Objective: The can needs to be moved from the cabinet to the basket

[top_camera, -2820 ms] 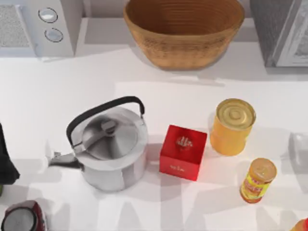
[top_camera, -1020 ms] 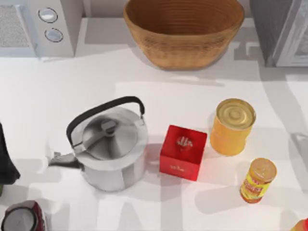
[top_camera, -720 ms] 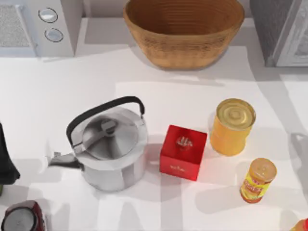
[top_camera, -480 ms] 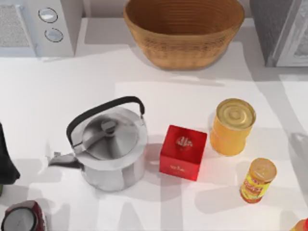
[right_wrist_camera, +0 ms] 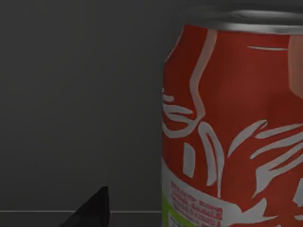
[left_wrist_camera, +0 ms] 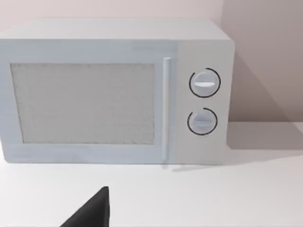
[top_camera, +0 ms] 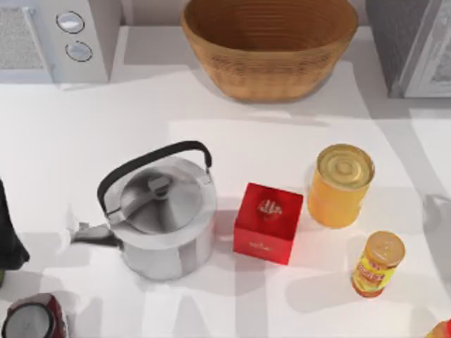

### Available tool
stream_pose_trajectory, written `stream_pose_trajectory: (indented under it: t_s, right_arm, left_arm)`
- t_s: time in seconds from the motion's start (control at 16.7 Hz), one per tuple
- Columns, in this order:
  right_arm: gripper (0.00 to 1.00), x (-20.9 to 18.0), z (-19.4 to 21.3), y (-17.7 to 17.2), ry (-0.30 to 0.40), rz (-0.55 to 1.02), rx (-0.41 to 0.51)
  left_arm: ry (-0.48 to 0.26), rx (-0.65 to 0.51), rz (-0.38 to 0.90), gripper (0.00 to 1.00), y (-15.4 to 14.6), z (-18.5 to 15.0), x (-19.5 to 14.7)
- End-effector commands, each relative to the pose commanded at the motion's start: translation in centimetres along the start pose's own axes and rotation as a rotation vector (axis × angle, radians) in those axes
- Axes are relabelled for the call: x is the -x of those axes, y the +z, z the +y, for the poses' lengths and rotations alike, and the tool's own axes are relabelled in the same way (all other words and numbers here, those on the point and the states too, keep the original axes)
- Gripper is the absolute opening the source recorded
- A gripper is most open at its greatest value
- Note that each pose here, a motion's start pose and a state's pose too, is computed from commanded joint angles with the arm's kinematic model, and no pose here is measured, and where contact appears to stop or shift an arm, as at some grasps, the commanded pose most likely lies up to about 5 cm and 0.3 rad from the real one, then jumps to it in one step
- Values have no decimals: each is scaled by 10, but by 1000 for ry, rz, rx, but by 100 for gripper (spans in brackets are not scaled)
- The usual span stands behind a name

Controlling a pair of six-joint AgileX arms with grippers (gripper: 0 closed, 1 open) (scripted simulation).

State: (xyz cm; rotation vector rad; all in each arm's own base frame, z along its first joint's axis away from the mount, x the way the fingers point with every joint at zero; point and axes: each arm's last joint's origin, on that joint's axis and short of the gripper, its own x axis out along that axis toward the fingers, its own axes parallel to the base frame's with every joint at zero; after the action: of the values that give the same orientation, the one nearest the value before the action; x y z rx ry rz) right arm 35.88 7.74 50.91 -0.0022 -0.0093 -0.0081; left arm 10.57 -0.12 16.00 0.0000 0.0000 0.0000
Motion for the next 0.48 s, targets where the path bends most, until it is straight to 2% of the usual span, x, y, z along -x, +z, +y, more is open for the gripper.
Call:
stream_pose_trajectory:
  t_s: [0.48]
  right_arm:
    - [100, -42, 0, -2, 0, 0, 0]
  left_arm:
    - [0, 0, 0, 100, 0, 0, 0]
